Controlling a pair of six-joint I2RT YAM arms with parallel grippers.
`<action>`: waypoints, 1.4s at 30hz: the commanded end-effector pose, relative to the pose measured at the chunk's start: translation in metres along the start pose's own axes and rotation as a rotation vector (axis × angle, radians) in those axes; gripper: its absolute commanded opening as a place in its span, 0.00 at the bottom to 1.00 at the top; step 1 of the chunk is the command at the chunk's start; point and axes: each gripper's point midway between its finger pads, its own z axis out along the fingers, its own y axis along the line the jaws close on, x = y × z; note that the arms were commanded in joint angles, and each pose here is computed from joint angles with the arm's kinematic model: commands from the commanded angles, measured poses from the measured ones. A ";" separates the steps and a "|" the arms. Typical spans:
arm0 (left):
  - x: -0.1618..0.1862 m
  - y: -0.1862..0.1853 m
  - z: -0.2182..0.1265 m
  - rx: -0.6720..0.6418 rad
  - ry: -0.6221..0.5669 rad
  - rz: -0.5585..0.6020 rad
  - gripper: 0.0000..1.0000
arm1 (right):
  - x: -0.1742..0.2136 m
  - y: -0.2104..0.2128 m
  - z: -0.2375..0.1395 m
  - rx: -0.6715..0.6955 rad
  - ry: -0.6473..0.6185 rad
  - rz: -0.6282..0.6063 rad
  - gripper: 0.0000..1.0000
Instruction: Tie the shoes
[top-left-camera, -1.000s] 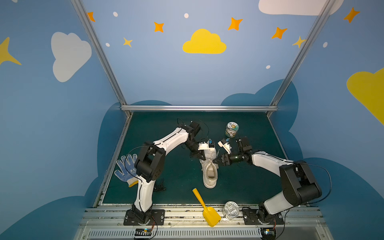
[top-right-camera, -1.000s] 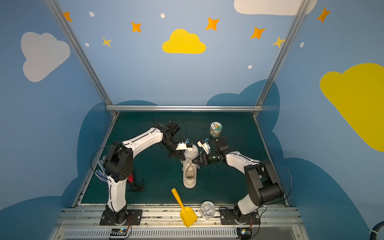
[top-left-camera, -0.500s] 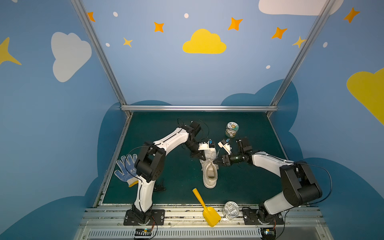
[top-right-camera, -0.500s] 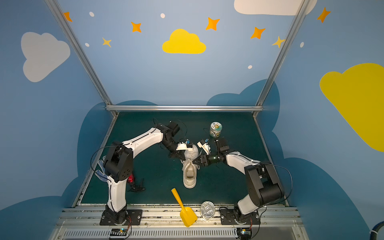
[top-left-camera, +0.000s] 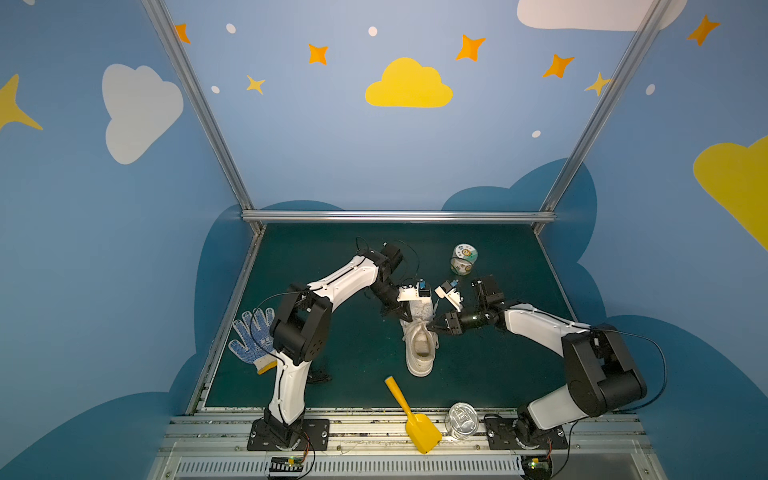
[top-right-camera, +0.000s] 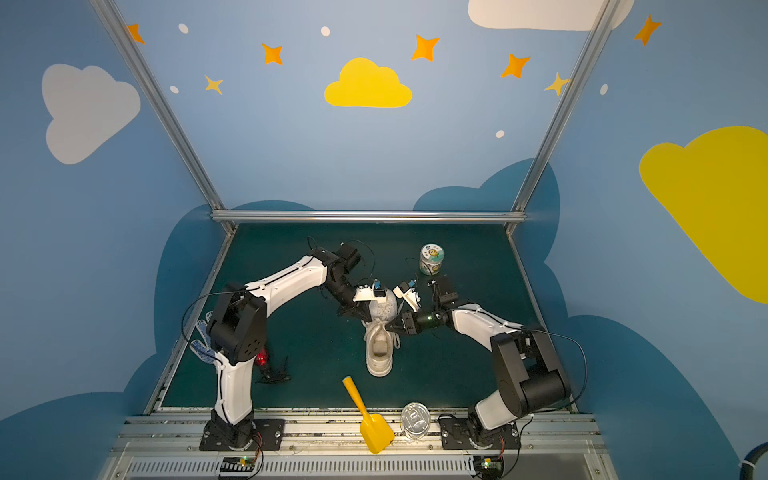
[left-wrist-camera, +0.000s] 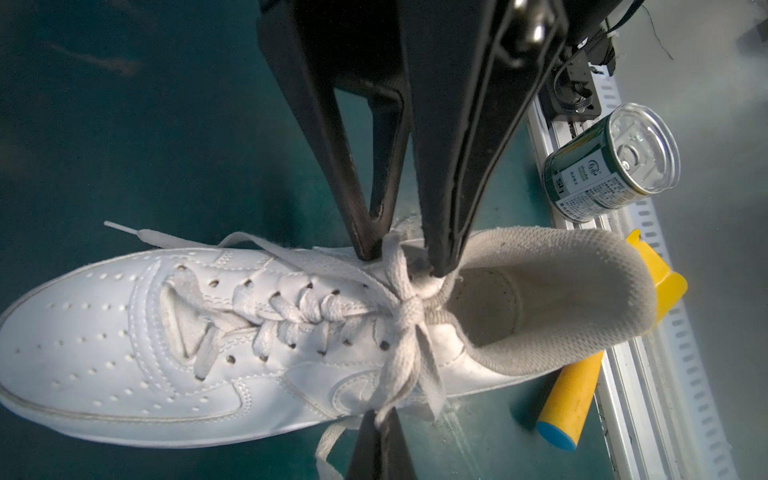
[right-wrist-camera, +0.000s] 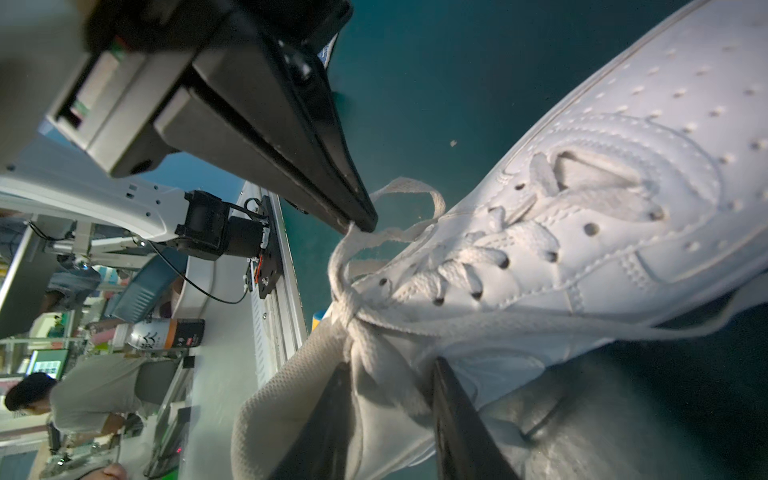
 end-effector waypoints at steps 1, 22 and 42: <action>0.003 -0.005 0.003 0.029 0.007 -0.022 0.03 | 0.001 0.006 0.002 -0.014 0.018 -0.011 0.27; 0.006 -0.006 -0.008 -0.012 0.015 -0.007 0.03 | -0.001 0.012 -0.013 0.062 0.005 -0.039 0.00; 0.013 -0.003 -0.015 -0.054 0.037 -0.008 0.03 | 0.007 0.012 -0.023 0.098 0.025 -0.010 0.00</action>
